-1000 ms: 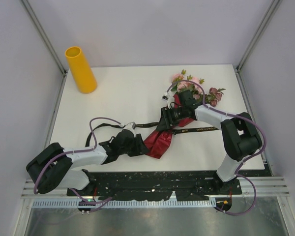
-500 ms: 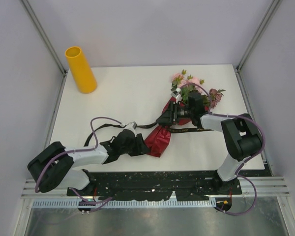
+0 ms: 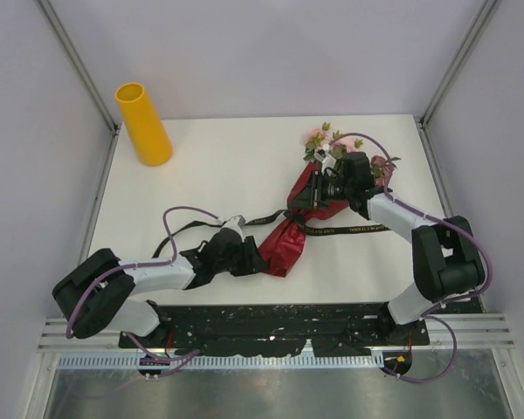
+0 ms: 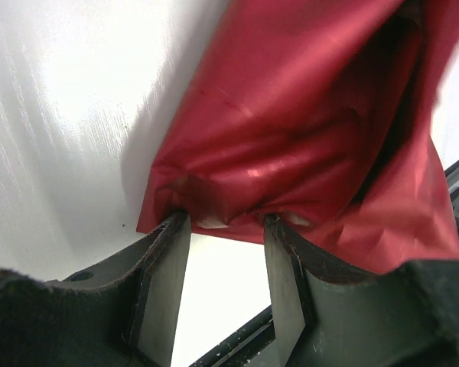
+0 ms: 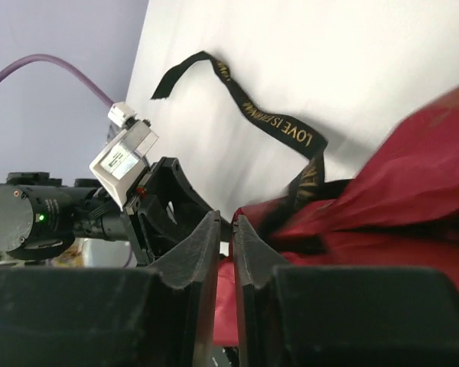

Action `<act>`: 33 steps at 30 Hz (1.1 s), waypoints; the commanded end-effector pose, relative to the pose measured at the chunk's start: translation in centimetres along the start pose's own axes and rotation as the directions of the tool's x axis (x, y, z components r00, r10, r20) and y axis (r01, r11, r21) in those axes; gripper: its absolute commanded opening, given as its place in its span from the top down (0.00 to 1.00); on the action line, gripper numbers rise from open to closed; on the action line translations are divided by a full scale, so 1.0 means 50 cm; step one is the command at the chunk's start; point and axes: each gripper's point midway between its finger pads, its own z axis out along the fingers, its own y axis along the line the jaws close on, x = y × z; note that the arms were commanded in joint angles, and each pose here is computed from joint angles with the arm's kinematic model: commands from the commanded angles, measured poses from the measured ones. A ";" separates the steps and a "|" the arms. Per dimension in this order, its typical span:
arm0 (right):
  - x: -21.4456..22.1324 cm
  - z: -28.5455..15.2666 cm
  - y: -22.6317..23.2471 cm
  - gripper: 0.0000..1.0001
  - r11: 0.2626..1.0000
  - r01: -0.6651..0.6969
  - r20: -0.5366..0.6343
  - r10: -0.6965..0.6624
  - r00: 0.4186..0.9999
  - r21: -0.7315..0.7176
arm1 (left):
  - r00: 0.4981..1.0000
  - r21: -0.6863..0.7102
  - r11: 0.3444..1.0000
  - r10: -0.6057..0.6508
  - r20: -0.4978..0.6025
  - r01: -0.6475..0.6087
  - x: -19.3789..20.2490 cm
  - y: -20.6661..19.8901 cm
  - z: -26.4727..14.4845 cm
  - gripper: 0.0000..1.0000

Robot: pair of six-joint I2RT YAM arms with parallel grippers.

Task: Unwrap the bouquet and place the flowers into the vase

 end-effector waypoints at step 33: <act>0.030 -0.093 -0.055 0.57 0.599 0.735 -0.123 -0.743 0.658 0.317 | 0.984 -0.280 0.958 0.015 -0.175 -0.064 0.115 0.156 -0.019 0.50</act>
